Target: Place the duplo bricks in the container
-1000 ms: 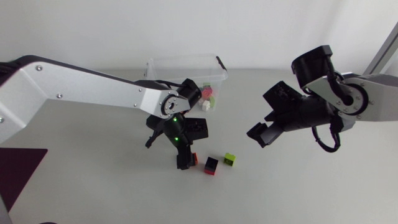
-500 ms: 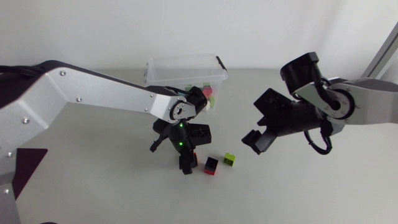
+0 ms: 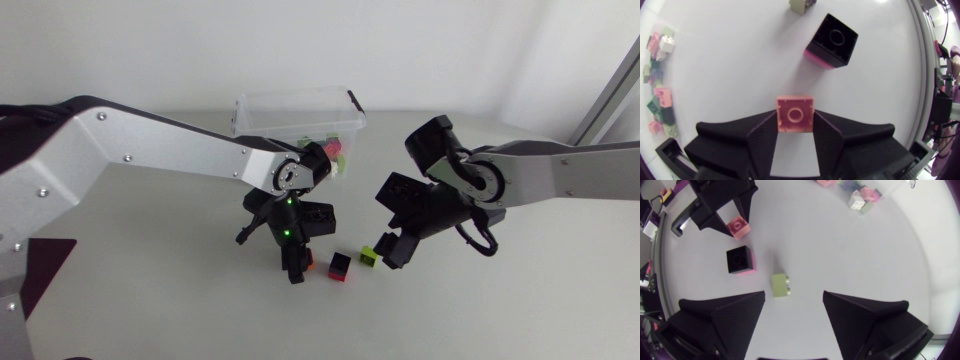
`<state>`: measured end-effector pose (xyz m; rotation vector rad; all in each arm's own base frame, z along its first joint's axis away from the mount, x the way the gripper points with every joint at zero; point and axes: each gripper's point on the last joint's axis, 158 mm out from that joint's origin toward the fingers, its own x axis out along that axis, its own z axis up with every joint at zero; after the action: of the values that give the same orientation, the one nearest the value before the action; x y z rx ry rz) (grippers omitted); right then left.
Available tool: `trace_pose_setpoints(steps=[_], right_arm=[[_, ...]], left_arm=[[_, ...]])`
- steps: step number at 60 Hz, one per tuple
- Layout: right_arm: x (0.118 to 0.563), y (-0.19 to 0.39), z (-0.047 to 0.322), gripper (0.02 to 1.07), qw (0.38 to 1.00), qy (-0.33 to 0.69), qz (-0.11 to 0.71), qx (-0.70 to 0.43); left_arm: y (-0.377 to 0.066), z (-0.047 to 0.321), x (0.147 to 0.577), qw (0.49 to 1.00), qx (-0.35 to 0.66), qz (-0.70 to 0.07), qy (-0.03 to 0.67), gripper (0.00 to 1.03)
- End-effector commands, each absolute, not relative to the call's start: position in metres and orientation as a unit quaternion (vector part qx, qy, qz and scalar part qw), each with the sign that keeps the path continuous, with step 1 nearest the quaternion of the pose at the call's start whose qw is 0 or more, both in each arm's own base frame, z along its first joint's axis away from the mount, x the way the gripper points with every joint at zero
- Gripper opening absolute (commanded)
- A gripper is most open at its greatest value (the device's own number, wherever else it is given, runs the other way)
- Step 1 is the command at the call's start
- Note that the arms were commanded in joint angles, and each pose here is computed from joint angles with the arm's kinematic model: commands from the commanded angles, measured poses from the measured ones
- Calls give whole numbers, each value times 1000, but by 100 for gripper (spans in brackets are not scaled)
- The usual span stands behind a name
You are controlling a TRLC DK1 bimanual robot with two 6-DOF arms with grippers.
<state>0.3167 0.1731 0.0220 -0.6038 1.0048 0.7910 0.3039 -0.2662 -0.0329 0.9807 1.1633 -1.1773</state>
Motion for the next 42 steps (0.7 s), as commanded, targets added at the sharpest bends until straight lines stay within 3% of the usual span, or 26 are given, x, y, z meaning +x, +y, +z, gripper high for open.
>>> trace_pose_setpoints(steps=[1, 11, 34, 42], right_arm=[[317, 180, 16, 78, 747, 463, 376, -295], [311, 191, 9, 69, 735, 467, 389, -301], [310, 194, -19, 65, 712, 496, 388, -312], [307, 196, -27, 55, 703, 503, 389, -319]], left_arm=[[-264, -9, 313, 595, 409, -493, 485, 35], [-259, 10, 316, 611, 401, -492, 473, 35], [-252, 67, 336, 671, 352, -492, 429, 35], [-251, 87, 345, 693, 336, -486, 412, 35]])
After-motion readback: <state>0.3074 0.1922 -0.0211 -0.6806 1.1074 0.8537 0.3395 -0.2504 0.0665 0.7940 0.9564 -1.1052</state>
